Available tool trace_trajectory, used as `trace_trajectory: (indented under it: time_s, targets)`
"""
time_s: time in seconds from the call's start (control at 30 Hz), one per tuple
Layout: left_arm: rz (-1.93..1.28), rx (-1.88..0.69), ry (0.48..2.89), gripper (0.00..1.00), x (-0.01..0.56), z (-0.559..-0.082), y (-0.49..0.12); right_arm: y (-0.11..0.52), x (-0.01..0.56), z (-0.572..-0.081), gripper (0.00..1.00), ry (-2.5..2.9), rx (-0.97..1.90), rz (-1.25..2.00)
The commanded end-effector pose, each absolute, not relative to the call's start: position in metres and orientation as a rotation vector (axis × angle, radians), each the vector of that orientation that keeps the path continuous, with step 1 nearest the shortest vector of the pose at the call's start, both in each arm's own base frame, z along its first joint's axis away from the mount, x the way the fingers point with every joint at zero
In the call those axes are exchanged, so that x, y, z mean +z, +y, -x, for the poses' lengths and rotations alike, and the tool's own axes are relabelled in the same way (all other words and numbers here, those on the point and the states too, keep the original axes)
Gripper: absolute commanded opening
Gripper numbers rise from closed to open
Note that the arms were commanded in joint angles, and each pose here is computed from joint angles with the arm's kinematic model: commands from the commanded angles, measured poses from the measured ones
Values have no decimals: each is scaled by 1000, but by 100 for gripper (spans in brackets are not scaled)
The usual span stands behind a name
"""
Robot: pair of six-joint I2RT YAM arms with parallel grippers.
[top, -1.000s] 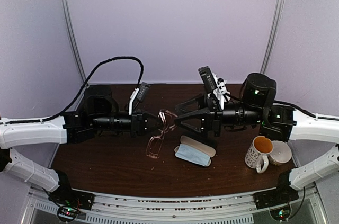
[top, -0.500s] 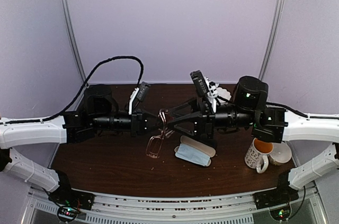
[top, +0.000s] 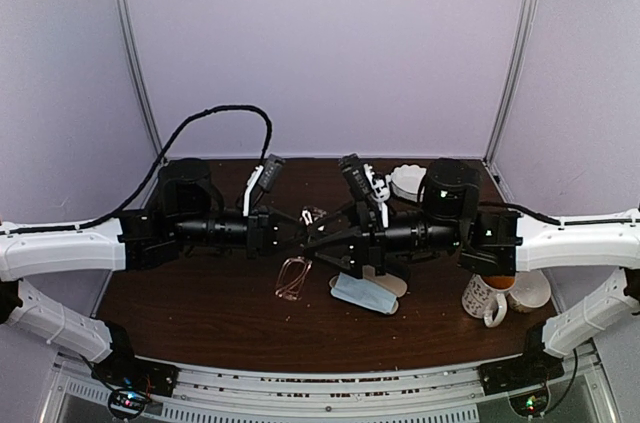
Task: Organize the sunglasses
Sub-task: Fold the left temple of the sunglasses with the sunglasses.
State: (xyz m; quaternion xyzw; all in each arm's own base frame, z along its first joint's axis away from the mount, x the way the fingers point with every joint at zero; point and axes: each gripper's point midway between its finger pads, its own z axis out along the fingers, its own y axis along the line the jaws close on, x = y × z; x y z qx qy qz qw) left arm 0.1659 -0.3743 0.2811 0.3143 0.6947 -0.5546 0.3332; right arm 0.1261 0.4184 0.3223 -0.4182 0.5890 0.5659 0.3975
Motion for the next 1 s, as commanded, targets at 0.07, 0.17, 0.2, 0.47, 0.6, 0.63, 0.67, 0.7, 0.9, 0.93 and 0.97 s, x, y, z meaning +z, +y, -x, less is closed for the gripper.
trace_trajectory:
  time_s: [0.07,0.17,0.2,0.47,0.6,0.63,0.67,0.7,0.9,0.93,0.97]
  targets:
    - [-869,-1509,1647,0,326,-154,-380,422,315,-125,61,1491,1431,1064]
    - [-893,-1524,1636,0,328,-149,-382,423,310,-127,61,1503,1417,1063]
    - [-900,-1525,1634,0,328,-147,-383,423,309,-128,61,1510,1410,1064]
    - [-935,-1458,1675,0,317,-151,-384,392,309,-127,63,1538,1255,1104]
    - [-984,-1432,1693,0,315,-151,-388,361,298,-130,64,1597,1115,1122]
    - [-1004,-1434,1692,0,315,-150,-390,353,294,-132,65,1615,1075,1117]
    - [-1022,-1437,1690,0,316,-149,-392,343,282,-135,65,1654,1026,1112]
    - [-1040,-1442,1689,0,316,-148,-394,334,276,-138,65,1673,986,1106]
    - [-1134,-1500,1688,0,315,-142,-410,287,257,-160,62,1756,831,998]
    - [-1148,-1511,1689,0,314,-141,-413,284,256,-160,61,1758,832,987]
    - [-1165,-1521,1691,0,313,-140,-417,281,255,-161,59,1760,835,980]
